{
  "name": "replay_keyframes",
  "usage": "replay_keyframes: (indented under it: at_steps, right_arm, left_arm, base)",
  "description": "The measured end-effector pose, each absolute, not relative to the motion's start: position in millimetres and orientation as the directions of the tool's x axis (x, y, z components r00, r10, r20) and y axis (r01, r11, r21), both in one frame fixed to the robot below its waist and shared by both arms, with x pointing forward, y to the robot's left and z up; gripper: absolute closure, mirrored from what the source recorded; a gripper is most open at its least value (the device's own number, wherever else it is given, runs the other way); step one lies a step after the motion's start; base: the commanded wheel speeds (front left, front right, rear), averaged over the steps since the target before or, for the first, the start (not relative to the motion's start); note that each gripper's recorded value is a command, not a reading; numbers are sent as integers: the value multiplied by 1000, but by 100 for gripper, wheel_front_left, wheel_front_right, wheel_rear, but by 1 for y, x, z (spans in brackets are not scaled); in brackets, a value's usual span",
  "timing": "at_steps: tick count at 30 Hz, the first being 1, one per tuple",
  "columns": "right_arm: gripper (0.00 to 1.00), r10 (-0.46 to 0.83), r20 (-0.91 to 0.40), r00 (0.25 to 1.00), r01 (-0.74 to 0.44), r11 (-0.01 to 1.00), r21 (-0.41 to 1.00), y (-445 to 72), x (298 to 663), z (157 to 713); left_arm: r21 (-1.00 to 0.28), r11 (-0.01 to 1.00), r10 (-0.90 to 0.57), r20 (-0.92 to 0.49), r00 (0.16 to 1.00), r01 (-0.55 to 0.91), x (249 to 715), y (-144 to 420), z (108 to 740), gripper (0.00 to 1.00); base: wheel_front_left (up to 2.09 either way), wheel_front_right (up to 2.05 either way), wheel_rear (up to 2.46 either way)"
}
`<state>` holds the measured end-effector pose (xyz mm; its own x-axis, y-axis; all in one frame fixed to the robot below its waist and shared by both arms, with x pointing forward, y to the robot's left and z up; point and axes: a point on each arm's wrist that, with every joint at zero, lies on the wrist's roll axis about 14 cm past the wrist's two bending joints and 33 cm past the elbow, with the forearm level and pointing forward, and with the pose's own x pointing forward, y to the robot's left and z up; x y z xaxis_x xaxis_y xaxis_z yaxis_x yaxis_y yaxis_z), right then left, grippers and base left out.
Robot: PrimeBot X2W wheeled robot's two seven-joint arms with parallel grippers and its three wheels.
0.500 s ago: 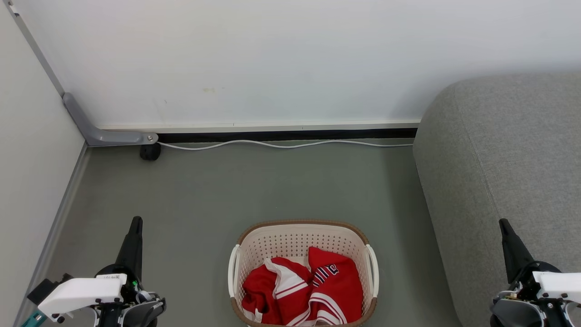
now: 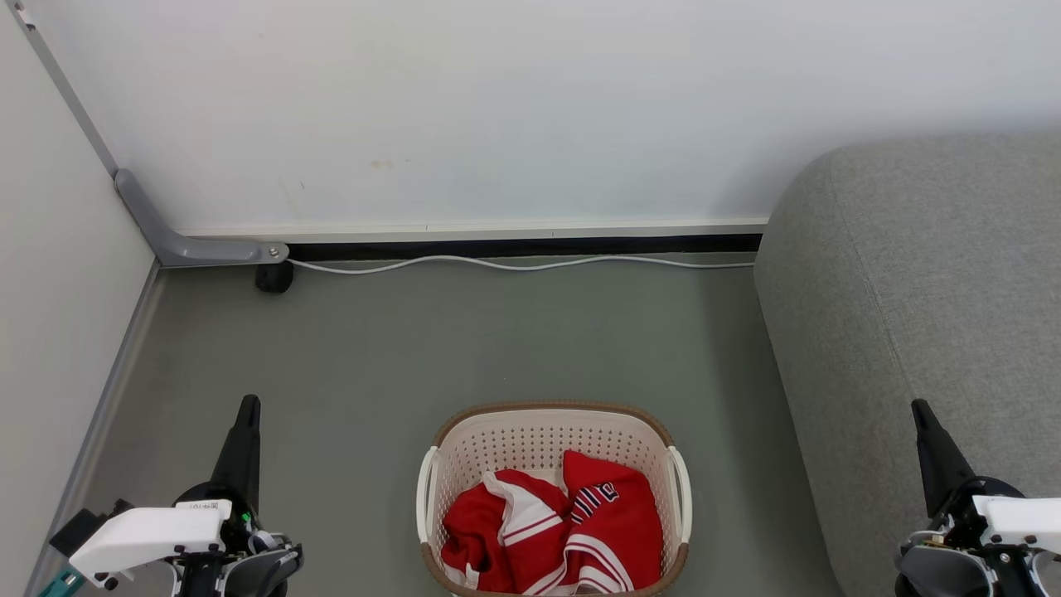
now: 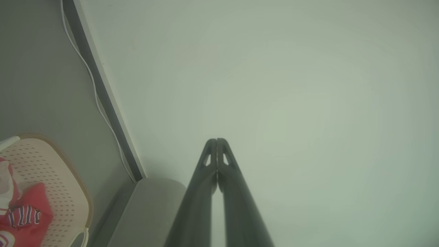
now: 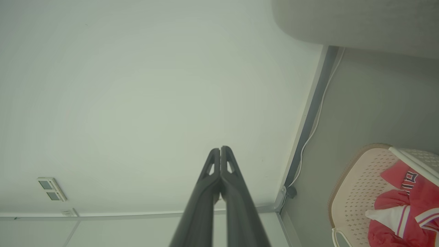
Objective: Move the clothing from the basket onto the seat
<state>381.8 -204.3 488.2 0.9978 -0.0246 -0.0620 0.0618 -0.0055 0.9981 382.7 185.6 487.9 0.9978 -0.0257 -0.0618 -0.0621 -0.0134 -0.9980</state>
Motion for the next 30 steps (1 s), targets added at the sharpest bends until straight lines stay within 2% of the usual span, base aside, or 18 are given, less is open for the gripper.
replay_keyframes:
  at_steps: [30]
  right_arm:
    - [100, -25, -62, 998, 62, -5, 998, -204, 382, 488]
  left_arm:
    - [-998, -13, -26, -62, 998, -62, 383, 186, 488, 100]
  base:
    - [0, 0, 0]
